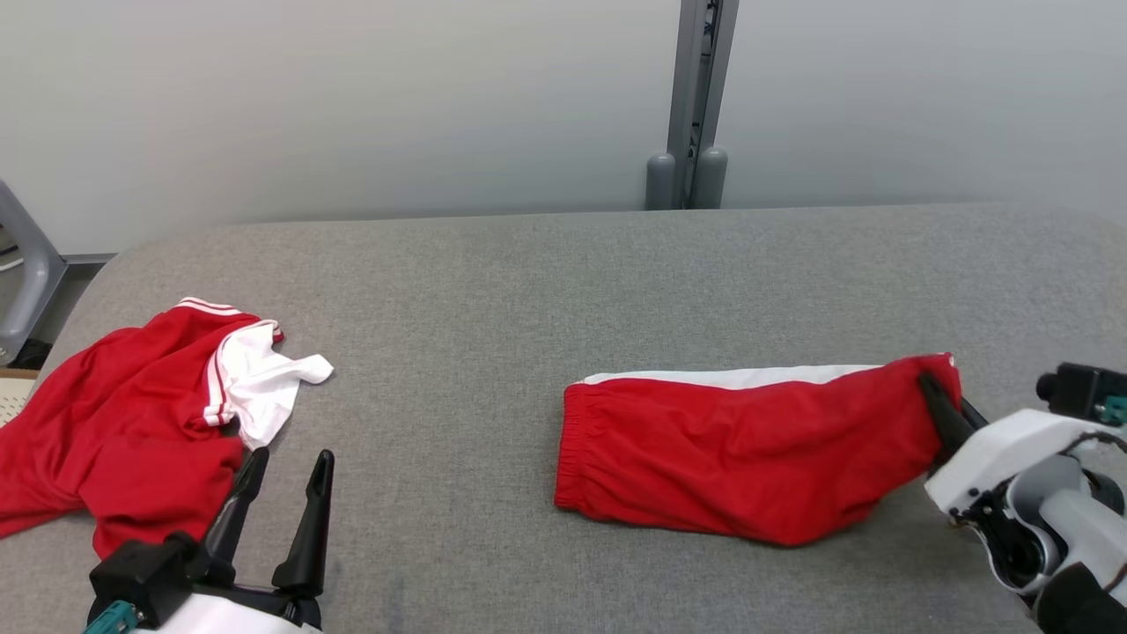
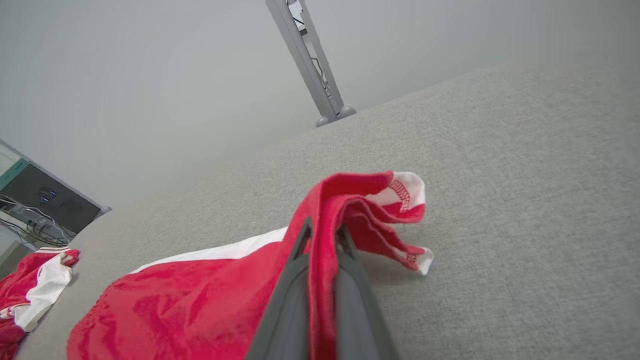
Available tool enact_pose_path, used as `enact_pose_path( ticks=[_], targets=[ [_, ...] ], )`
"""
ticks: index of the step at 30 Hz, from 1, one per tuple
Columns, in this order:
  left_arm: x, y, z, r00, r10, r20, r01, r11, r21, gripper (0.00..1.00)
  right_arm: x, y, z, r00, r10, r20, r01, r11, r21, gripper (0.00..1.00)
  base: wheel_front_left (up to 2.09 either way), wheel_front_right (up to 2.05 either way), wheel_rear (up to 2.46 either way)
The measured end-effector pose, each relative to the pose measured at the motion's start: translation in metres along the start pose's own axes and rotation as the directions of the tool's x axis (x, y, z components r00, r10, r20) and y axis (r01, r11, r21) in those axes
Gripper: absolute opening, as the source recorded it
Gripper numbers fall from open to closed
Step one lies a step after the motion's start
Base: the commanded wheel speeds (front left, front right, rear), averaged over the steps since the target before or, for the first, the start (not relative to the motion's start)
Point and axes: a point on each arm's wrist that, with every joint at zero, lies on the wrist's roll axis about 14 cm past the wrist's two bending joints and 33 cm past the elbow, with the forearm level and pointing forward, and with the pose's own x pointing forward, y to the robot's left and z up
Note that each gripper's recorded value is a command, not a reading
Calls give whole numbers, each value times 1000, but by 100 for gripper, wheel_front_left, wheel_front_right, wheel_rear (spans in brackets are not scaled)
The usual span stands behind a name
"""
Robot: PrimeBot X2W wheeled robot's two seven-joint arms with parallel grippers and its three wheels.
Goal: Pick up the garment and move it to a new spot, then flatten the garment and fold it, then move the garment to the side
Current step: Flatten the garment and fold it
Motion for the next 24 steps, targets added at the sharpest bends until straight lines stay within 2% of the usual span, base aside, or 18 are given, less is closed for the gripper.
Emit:
enact_pose_path(
  ticks=[5, 9, 12, 16, 24],
  targets=[
    [-2, -2, -1, 1000, 0, 5, 0, 1000, -13, 100, 11, 45, 19, 991, 127, 48, -125, 991, -54, 0, 0, 0, 0],
    [-5, -2, -4, 1000, 10, 3, -10, 1000, -26, 100, 20, 88, 12, 973, 230, 25, -226, 969, -96, 0, 0, 0, 0],
    [-9, 2, -5, 1000, 27, 3, -27, 999, -31, 100, 25, 120, -6, 955, 292, -44, -295, 949, -110, 0, 0, 0, 0],
    [-18, 12, -5, 998, 65, 6, -65, 997, -35, 100, 28, 157, -33, 929, 351, -116, -361, 929, -82, 0, 0, 0, 0],
    [-32, 32, -1, 991, 131, 20, -130, 991, -27, 100, 23, 198, -93, 868, 393, -304, -422, 906, -33, 0, 0, 0, 0]
  ],
)
